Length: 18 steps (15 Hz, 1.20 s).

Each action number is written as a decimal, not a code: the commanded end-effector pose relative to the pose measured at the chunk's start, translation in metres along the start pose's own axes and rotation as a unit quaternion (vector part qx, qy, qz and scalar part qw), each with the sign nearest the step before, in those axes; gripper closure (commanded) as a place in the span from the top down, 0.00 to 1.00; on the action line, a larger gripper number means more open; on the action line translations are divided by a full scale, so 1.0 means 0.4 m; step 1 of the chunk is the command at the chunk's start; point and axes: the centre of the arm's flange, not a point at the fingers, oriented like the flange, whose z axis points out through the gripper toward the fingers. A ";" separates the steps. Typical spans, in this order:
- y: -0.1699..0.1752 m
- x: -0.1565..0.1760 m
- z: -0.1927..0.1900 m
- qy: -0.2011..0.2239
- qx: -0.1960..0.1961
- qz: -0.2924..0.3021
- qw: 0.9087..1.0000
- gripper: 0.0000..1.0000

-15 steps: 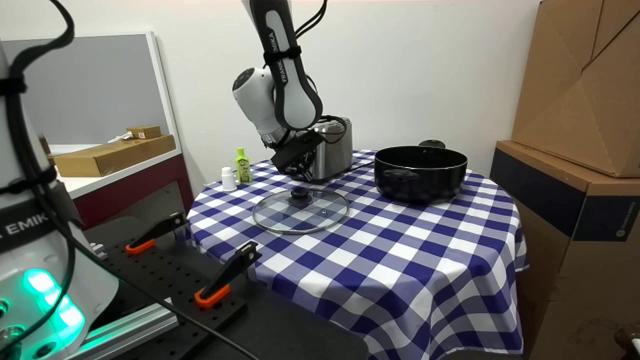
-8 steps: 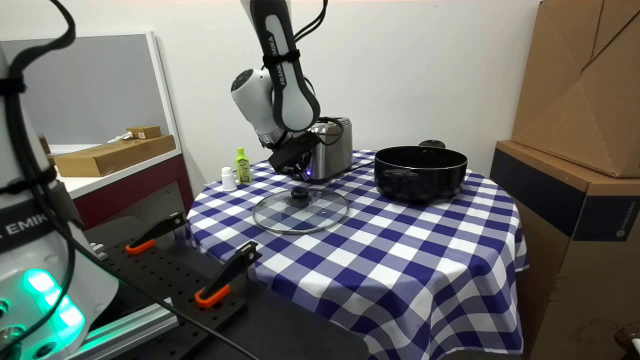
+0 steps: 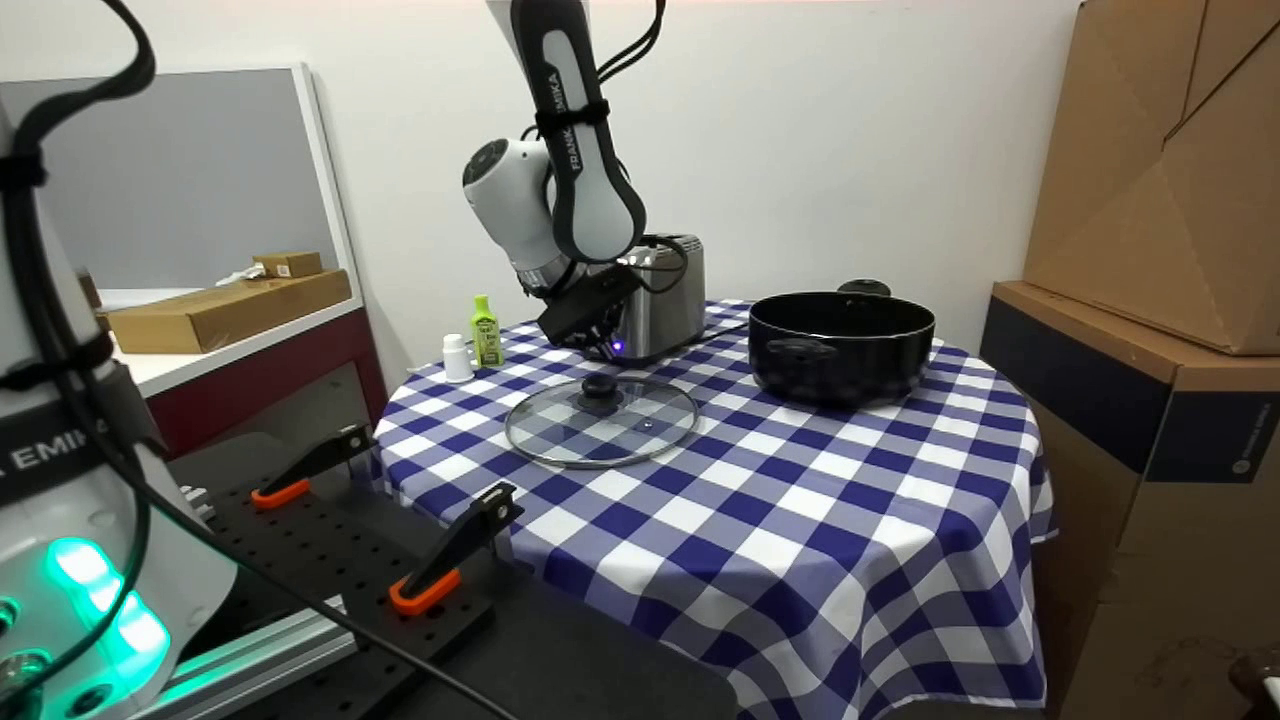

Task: Switch off the toaster

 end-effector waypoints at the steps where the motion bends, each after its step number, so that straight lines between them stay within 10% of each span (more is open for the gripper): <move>1: 0.006 -0.008 0.003 0.018 -0.012 0.000 1.000 0.00; 18: 0.014 -0.036 -0.031 0.013 -0.005 -0.020 1.000 0.00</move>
